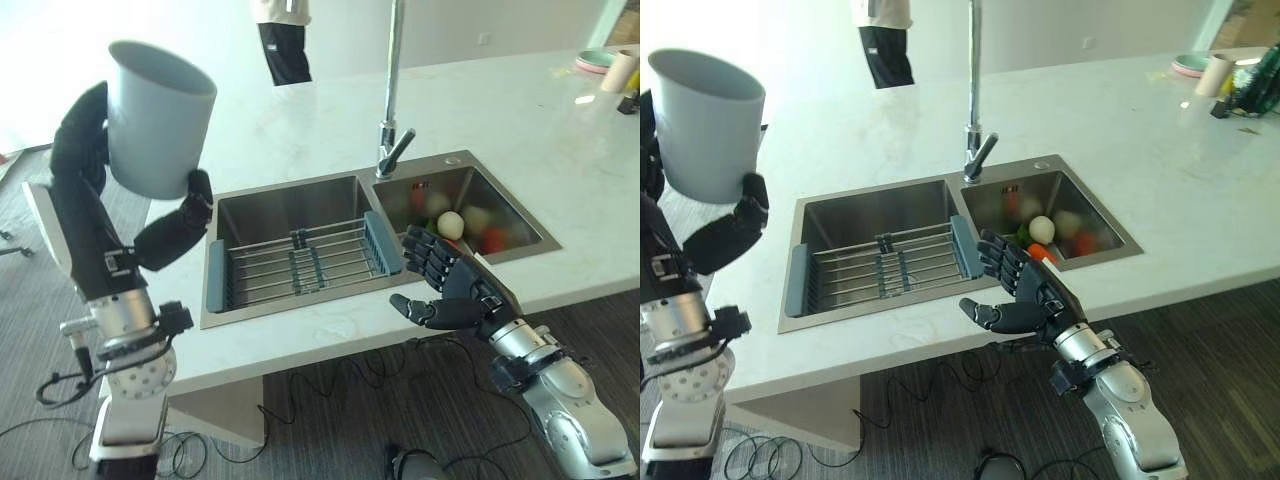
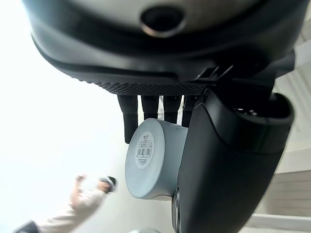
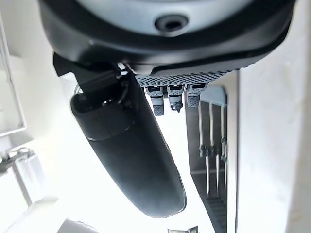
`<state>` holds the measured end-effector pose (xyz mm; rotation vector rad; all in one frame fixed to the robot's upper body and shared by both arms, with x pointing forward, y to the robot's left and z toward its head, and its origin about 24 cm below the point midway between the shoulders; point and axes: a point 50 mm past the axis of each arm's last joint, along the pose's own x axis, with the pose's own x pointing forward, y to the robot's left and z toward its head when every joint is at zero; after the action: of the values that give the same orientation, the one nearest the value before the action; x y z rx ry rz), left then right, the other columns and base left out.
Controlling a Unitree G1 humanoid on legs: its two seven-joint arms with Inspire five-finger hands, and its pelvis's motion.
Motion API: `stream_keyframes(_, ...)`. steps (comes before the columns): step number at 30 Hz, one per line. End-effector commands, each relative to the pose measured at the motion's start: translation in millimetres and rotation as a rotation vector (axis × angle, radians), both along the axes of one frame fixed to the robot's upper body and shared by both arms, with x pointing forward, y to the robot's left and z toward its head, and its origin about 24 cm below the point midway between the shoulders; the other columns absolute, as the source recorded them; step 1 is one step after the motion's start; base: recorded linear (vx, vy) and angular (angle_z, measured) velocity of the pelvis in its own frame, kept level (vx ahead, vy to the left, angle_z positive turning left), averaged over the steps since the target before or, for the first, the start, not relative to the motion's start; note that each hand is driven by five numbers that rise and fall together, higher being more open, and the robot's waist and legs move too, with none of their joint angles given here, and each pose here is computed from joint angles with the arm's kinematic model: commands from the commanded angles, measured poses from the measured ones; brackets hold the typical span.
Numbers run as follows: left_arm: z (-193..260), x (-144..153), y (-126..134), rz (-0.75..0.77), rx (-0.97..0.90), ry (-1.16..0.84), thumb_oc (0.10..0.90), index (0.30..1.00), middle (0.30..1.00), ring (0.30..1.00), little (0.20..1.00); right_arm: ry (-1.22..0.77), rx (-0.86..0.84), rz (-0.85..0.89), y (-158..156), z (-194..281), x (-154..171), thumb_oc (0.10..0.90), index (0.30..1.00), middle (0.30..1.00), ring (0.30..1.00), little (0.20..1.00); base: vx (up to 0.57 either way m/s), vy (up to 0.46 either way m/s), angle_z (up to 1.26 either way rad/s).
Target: Place the dishes in the dishwasher.
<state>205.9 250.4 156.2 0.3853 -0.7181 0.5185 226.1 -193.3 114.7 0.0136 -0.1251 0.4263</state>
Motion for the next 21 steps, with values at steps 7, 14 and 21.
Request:
stream_keyframes(7, 41, -22, 1, -0.138, -0.043, -0.25, 0.4, 0.3, 0.3, 0.3, 0.3, -0.399, 0.077, 0.021, 2, 63, -15, 0.8, 0.9, 0.9, 0.9, 0.9, -0.05, -0.109, 0.65)
stream_keyframes(14, 43, -11, -5, -0.28, -0.081, -0.251, 0.4, 0.3, 0.3, 0.3, 0.3, -0.436, 0.096, -0.095, -4, 60, -10, 0.8, 0.9, 0.9, 0.9, 0.9, -0.01, 0.064, 1.38)
stream_keyframes(21, 43, -13, -3, -0.261, -0.104, -0.251, 0.4, 0.3, 0.3, 0.3, 0.3, -0.441, 0.138, -0.083, 3, 55, -10, 0.8, 0.9, 0.9, 0.9, 0.9, 0.07, 0.199, 0.32)
